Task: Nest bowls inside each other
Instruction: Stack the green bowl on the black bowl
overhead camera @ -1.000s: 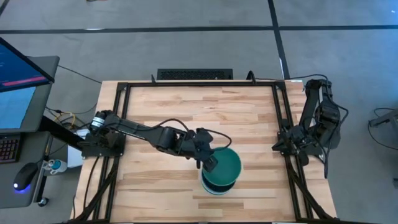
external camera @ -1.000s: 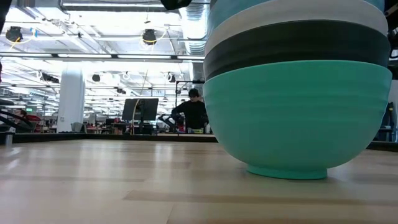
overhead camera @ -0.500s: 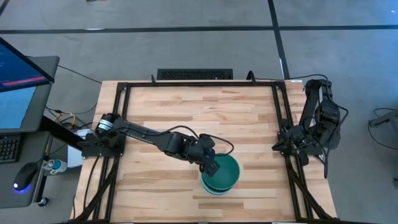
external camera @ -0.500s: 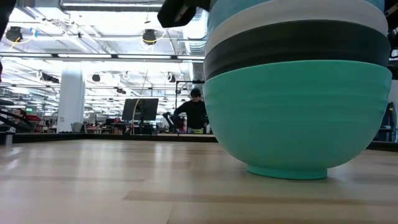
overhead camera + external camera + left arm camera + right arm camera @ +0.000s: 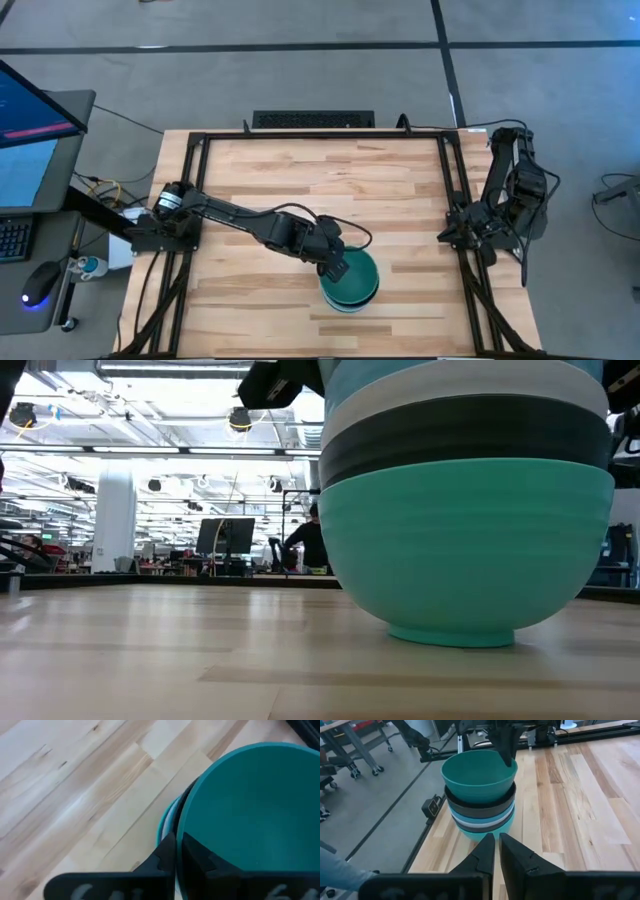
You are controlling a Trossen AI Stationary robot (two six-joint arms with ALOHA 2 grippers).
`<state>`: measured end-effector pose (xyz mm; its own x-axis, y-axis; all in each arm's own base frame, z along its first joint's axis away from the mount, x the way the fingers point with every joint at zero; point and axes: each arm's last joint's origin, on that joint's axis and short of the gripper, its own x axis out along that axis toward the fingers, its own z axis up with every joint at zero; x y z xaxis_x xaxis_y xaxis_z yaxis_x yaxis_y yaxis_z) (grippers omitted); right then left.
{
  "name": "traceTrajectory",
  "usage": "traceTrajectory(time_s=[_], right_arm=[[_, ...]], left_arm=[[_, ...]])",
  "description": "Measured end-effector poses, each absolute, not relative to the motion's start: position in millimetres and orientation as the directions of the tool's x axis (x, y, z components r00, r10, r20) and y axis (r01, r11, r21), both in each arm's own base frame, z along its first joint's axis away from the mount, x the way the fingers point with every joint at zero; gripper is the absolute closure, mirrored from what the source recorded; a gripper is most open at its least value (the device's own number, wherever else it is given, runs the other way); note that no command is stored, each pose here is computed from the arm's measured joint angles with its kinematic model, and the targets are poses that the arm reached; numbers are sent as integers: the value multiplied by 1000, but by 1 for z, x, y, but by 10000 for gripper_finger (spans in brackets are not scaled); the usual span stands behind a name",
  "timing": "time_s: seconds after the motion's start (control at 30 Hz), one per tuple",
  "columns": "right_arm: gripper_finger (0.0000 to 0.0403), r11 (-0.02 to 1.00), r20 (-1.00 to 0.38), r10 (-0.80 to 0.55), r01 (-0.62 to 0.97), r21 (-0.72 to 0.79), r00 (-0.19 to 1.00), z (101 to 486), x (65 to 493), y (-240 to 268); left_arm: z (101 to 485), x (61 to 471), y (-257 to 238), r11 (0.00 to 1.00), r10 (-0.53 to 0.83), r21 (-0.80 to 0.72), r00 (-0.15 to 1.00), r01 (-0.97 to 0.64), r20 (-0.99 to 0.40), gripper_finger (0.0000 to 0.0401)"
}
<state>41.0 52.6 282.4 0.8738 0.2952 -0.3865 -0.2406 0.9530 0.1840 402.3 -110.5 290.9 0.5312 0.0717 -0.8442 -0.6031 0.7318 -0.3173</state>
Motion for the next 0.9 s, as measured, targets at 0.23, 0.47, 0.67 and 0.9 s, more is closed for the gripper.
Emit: traceTrajectory(time_s=[0.23, 0.47, 0.67, 0.9], right_arm=[[353, 953, -386, 295, -241, 184, 874, 283, 41, 53], [353, 953, -385, 296, -241, 186, 874, 283, 41, 53], [353, 951, -381, 299, -241, 192, 875, 283, 41, 53], [353, 951, -381, 299, -241, 192, 875, 283, 41, 53]], left_arm=[[289, 403, -110, 730, 93, -307, 534, -611, -840, 401], [263, 424, -119, 749, -14, -367, 540, -552, -841, 398], [262, 435, -122, 753, -55, -427, 599, -501, -799, 374], [264, 436, -119, 748, -52, -437, 612, -499, -789, 341]])
